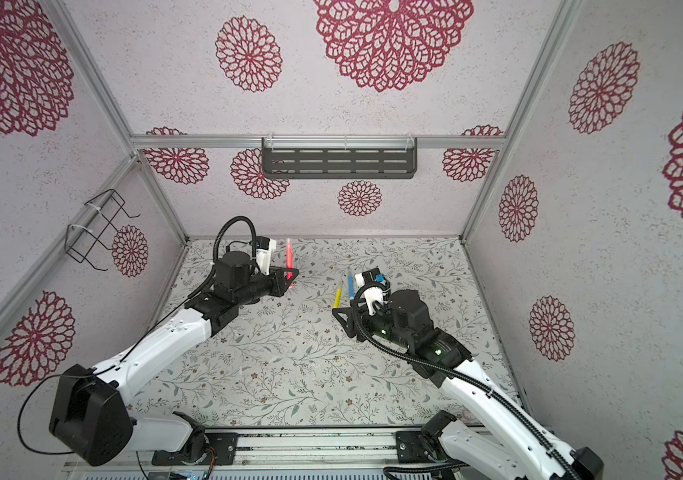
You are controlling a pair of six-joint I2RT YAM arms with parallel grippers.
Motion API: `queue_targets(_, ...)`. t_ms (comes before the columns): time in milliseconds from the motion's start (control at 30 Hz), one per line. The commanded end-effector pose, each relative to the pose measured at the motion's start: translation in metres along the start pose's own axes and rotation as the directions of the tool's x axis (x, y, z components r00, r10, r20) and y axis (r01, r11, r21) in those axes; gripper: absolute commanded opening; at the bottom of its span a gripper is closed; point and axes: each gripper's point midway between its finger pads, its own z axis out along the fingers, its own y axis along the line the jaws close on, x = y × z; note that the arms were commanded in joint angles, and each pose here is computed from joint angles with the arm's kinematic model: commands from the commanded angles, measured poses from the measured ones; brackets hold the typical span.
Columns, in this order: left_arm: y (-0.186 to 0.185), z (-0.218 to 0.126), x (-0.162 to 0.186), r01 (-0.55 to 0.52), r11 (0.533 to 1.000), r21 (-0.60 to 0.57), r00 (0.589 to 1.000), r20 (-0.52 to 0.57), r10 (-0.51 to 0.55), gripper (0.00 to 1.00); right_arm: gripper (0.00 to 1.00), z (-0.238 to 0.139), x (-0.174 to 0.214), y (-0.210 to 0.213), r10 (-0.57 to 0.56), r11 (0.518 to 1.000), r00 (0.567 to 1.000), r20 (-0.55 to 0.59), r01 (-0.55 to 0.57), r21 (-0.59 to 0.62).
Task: Insert the pens into the pen caps
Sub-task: 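Open and withdraw the right gripper while the left gripper lifts the capped highlighter, then carry the capped pink highlighter with the left gripper down beside the yellow highlighter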
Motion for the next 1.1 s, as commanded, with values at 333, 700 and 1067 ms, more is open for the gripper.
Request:
queue_targets(333,0.022,0.068,0.031,0.018,0.999,-0.051,0.977,-0.211,-0.028,0.0,0.64,-0.016,0.002,-0.014,0.005,0.997,0.999,0.049,-0.009,0.077)
queue_targets(700,0.052,0.115,0.079,0.057,0.989,-0.138,0.924,-0.367,-0.105,0.0,0.63,-0.02,0.007,-0.019,0.004,0.995,0.999,0.049,-0.009,0.098)
queue_targets(1067,0.086,0.147,0.144,0.096,0.962,-0.256,0.844,-0.492,-0.215,0.01,0.64,-0.022,0.01,-0.022,0.001,0.994,0.999,0.048,-0.006,0.11)
